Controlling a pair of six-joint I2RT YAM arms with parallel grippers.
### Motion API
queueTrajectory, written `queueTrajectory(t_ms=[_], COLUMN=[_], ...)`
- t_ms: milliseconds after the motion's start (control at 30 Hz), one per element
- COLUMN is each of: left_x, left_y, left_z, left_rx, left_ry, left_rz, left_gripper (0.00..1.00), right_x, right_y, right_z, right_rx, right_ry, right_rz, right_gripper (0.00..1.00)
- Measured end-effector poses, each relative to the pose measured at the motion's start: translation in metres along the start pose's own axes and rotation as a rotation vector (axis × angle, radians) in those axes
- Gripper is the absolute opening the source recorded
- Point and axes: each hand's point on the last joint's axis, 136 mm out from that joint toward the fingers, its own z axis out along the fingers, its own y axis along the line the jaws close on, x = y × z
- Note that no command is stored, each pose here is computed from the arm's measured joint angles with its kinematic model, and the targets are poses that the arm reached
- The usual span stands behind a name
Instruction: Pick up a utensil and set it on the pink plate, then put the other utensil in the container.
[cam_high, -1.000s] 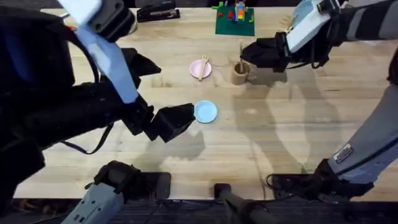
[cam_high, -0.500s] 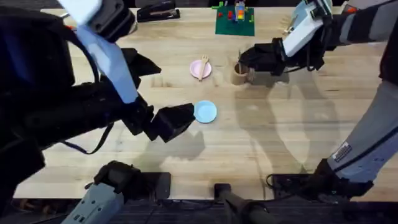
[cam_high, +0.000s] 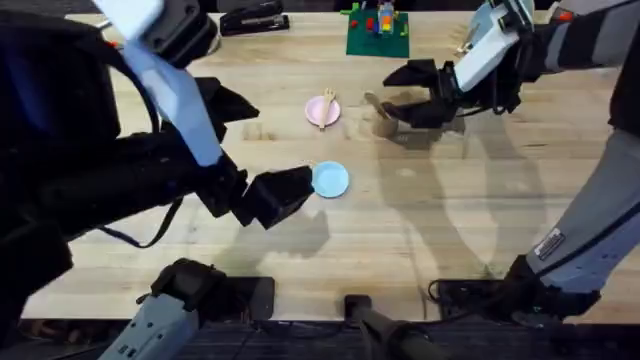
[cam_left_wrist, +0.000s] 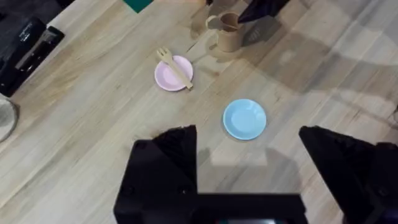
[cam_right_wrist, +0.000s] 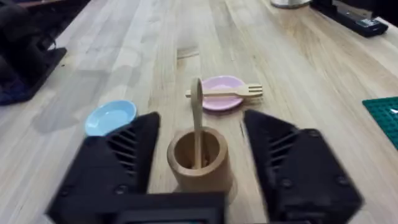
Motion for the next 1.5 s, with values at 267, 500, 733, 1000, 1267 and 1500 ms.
queueTrajectory(t_ms=[267,500,733,1000,1267,1500], left_x=[0.000,0.000,0.000,0.000,0.000,0.000], left_y=[0.000,0.000,0.000,0.000,0.000,0.000], left_z=[0.000,0.000,0.000,0.000,0.000,0.000], left_rx=[0.000,0.000,0.000,0.000,0.000,0.000], left_ry=[0.000,0.000,0.000,0.000,0.000,0.000], left_rz=[0.000,0.000,0.000,0.000,0.000,0.000], left_gripper=[0.995,0.993,0.995,0.994,0.995,0.995], right_x=[0.000,0.012,0.016,-0.018,-0.050,-0.083], right_y=[0.000,0.000,0.005,0.008,0.022,0.061], right_z=[0.000,0.000,-0.007,-0.026,-0.047,-0.071], right_rx=[0.000,0.005,0.029,0.162,0.359,0.519], right_ry=[0.002,0.072,0.235,0.452,0.566,0.662], right_rz=[0.032,0.088,0.185,0.195,0.353,0.404], right_gripper=[0.993,0.994,0.994,0.995,0.995,0.995])
